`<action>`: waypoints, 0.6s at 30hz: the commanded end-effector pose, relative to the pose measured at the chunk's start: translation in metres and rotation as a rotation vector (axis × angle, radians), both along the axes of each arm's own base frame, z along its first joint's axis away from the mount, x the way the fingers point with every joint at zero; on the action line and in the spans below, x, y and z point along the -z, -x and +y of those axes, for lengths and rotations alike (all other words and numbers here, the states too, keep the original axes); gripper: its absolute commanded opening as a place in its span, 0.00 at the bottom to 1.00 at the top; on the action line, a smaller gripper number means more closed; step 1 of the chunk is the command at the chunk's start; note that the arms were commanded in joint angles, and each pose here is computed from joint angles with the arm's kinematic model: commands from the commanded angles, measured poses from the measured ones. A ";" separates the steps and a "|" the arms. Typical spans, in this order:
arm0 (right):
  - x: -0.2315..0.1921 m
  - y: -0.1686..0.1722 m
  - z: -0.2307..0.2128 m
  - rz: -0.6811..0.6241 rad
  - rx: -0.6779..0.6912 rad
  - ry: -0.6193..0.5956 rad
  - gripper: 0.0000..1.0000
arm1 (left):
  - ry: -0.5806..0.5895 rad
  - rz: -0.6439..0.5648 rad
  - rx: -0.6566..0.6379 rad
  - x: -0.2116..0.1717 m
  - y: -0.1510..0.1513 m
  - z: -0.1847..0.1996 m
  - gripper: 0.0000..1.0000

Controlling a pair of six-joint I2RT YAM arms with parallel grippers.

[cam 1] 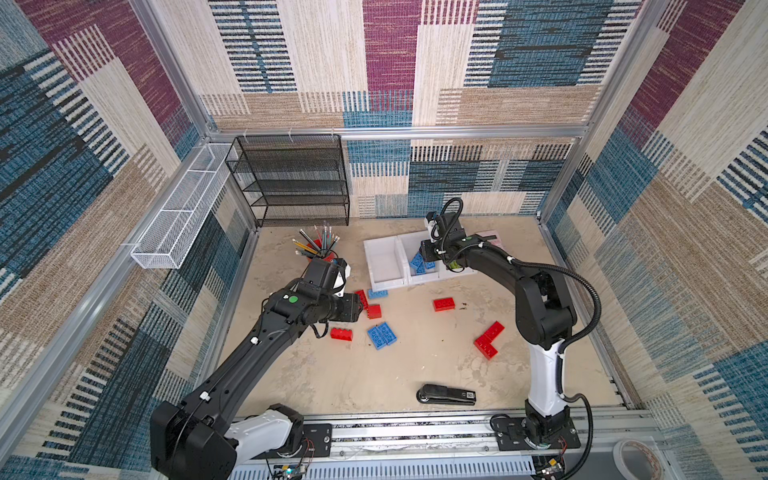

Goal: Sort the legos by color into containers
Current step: 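Carry the brick over the middle compartment and open the right gripper, then withdraw the right gripper while the left gripper moves over two paired blue bricks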

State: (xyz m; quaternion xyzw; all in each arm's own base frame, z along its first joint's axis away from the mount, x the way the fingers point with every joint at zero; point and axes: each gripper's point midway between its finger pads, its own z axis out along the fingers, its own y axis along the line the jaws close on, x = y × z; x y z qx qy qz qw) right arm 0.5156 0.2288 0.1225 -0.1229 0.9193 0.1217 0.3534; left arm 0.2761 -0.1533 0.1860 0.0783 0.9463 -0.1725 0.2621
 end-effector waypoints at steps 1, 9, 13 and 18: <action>-0.013 -0.003 -0.003 -0.035 0.020 -0.005 0.55 | 0.004 -0.017 0.004 -0.001 -0.004 -0.001 0.59; -0.046 0.016 -0.012 -0.123 0.001 -0.014 0.71 | -0.020 0.007 -0.033 0.005 -0.003 0.002 0.59; -0.070 0.038 -0.018 -0.191 -0.017 -0.056 0.78 | -0.013 0.043 -0.037 0.009 0.002 -0.006 0.58; -0.090 0.072 -0.025 -0.261 -0.032 -0.126 0.85 | -0.029 0.105 -0.066 0.032 0.014 -0.013 0.59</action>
